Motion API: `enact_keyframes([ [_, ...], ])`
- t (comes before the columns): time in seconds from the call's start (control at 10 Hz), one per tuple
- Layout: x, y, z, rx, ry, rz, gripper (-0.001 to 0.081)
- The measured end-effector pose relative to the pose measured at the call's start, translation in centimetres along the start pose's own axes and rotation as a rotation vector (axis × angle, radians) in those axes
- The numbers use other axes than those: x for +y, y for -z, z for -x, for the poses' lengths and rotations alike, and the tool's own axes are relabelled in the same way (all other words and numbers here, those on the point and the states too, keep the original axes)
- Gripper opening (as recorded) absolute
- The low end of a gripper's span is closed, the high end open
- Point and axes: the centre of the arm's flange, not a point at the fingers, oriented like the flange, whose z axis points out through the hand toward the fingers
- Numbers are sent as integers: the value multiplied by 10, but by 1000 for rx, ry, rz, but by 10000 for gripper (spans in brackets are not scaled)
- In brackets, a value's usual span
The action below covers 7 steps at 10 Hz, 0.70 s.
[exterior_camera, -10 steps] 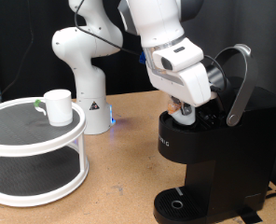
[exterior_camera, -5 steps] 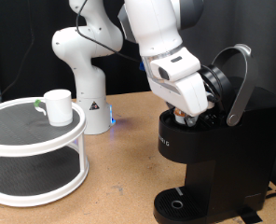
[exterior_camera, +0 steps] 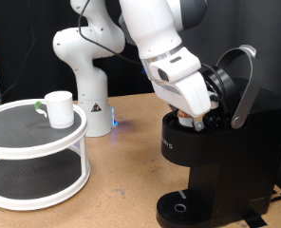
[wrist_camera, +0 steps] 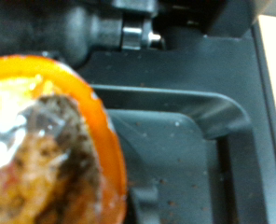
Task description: Make a cup of coffee with the keurig machine
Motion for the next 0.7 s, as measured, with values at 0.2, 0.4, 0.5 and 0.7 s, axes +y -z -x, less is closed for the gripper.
enact_keyframes([
  [0.2,3,4,3,22,-2,-15,805],
  [0.4,2,15,3,31,-3,-48,808],
  [0.5,0,23,2,39,-1,-65,808],
  [0.7,-5,35,1,45,10,-89,808],
])
